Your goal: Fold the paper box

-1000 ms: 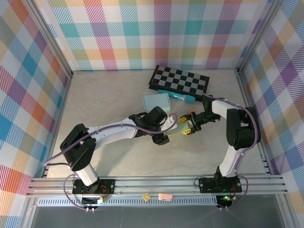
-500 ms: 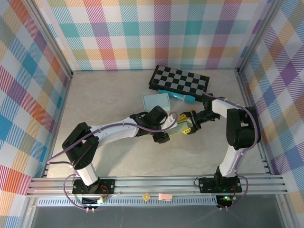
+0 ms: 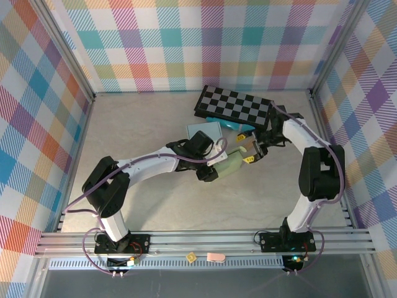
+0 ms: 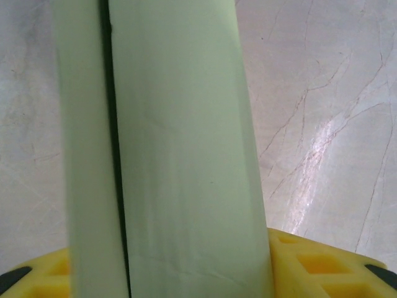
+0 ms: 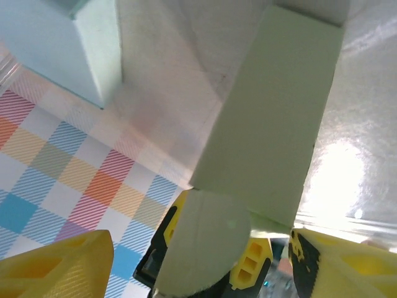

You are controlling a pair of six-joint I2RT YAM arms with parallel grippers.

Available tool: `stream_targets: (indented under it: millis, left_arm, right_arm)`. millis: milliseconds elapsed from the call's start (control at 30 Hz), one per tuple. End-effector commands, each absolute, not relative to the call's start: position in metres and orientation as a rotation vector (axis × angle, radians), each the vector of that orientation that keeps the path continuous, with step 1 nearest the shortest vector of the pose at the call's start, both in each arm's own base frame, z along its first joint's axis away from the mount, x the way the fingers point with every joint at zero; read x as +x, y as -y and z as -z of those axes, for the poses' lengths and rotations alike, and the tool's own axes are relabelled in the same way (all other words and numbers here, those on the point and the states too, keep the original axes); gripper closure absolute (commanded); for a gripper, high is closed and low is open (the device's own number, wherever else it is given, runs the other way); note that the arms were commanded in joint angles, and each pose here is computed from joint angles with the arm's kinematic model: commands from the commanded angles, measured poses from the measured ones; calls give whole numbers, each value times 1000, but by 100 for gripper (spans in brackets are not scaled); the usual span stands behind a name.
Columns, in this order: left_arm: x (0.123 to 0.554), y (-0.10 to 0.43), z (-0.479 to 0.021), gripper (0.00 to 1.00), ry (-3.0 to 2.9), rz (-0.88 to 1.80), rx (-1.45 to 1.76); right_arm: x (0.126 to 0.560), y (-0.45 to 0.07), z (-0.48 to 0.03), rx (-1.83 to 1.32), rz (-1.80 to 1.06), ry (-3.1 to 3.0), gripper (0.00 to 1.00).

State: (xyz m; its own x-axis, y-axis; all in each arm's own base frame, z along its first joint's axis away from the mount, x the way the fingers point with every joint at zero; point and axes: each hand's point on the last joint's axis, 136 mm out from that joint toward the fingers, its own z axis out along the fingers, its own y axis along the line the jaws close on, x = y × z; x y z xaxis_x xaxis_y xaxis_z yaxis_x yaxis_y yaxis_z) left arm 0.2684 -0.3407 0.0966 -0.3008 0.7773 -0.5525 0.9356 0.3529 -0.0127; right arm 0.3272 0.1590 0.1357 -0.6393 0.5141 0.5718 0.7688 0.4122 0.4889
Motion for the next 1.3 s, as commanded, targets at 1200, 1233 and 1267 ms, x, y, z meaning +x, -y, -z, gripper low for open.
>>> stream_targets:
  millis: [1200, 1233, 1267]
  left_arm:
    - [274, 282, -100, 51, -2199, 491, 1706]
    - [274, 282, -99, 51, -2201, 489, 1705]
    - [274, 281, -100, 51, -2200, 488, 1706]
  right_arm:
    - [312, -187, -162, 1044, 564, 3322, 55]
    - [312, -189, -161, 1044, 582, 3311, 57]
    - [312, -191, -161, 1041, 594, 3305, 58]
